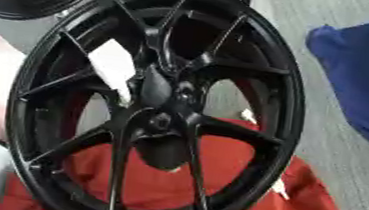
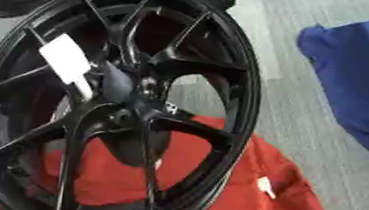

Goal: Pull the pin out of the wheel hub.

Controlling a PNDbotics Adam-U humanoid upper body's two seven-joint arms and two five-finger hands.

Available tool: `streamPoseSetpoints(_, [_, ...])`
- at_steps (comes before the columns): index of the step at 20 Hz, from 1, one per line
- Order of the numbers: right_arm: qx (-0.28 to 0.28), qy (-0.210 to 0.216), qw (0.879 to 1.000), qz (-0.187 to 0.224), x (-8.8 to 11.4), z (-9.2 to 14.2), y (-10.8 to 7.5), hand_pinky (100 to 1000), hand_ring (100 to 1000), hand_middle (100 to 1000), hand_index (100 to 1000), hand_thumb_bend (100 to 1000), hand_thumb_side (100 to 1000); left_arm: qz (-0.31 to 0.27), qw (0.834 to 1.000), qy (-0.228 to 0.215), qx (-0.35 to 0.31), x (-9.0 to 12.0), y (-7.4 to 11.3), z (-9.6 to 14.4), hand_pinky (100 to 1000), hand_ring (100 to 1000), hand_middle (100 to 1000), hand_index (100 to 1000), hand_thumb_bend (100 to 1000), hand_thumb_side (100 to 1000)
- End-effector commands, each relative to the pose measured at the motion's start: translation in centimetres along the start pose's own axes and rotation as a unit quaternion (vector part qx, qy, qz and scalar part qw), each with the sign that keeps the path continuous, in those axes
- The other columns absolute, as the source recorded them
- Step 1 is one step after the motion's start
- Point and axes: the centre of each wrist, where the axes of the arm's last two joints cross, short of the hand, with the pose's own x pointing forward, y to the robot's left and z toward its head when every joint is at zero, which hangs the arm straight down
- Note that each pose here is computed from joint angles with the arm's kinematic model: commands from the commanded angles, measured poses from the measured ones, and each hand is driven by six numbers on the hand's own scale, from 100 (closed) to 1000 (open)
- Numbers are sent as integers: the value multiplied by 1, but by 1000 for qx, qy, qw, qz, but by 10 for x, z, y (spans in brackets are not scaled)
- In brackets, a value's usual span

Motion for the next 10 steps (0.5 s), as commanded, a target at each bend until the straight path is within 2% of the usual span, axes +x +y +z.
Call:
streamPoseSetpoints(1, [9,-13,1000,18,10,-5,-5,864,641,633,774,100,587,-8,1000,-6,0,0,8,-6,835,780,740,860,548,511])
streamPoseSetpoints(10, [11,-11,1000,16,9,-5,-4,864,640,633,774,100,585,-13,999,-39,-21,2,11,-32,837,784,748,863,577,509])
